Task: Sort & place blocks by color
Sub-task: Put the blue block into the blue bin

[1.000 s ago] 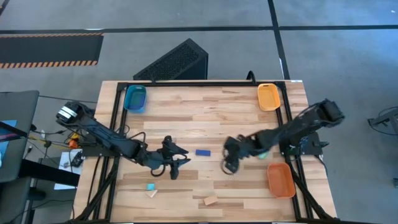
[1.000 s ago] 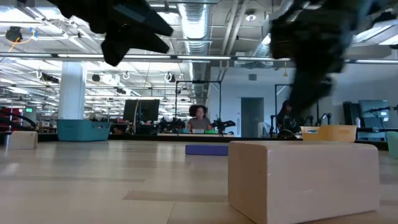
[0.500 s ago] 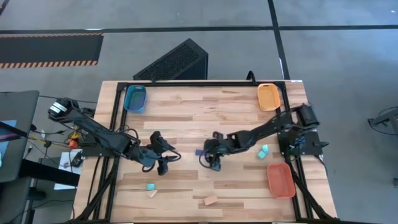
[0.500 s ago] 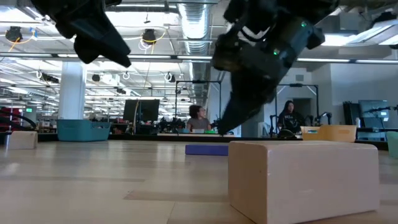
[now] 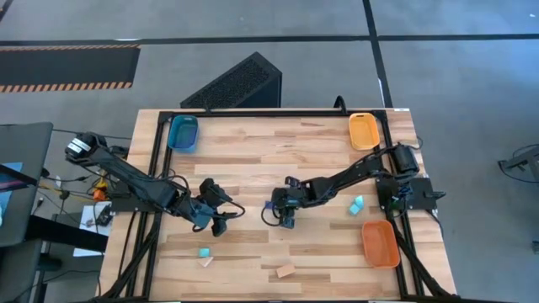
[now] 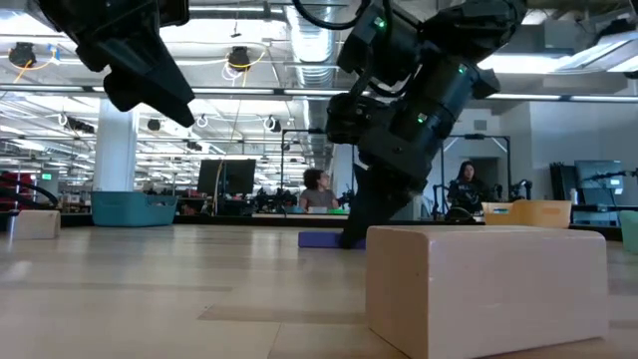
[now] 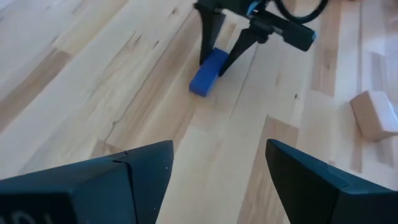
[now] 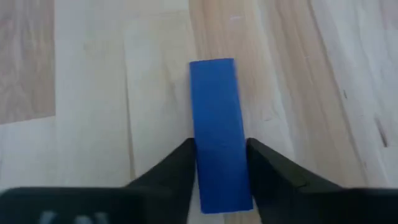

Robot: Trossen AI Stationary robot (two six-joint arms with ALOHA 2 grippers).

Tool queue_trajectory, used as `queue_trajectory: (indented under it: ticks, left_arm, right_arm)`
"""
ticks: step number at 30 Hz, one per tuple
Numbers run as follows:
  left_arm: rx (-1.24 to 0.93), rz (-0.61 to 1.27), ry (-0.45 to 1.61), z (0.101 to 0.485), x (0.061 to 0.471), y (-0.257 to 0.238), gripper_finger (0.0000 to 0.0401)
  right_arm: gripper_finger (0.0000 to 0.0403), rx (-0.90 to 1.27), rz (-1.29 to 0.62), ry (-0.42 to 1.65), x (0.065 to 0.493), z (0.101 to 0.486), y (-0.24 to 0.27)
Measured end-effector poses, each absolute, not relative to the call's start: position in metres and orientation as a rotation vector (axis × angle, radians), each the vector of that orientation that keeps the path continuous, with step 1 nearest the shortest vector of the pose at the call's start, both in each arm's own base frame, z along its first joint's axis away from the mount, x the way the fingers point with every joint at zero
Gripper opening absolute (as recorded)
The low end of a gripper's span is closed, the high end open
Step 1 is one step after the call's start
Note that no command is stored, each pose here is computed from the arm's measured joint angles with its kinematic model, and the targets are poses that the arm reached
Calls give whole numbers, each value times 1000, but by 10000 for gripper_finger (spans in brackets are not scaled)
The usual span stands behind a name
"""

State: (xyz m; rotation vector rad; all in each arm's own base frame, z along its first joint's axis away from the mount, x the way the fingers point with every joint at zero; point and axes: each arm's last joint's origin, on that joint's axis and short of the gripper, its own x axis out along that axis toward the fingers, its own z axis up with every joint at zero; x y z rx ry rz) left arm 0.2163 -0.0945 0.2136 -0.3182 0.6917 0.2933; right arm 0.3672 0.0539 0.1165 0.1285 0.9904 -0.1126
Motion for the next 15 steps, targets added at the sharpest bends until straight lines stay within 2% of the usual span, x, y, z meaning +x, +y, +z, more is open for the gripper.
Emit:
queue_trajectory:
  ticks: [2, 3, 8, 15]
  left_arm:
    - [-368, 322, 683, 214, 217, -92, 245]
    - [-403, 342, 676, 214, 218, -90, 245]
    - [-597, 436, 632, 215, 226, -75, 245]
    - [-761, 372, 479, 230, 249, -43, 245]
  right_arm:
    - [103, 135, -108, 989, 364, 125, 54]
    - [98, 140, -100, 989, 363, 128, 54]
    - [97, 135, -116, 911, 355, 164, 55]
    - [97, -7, -236, 804, 337, 201, 68]
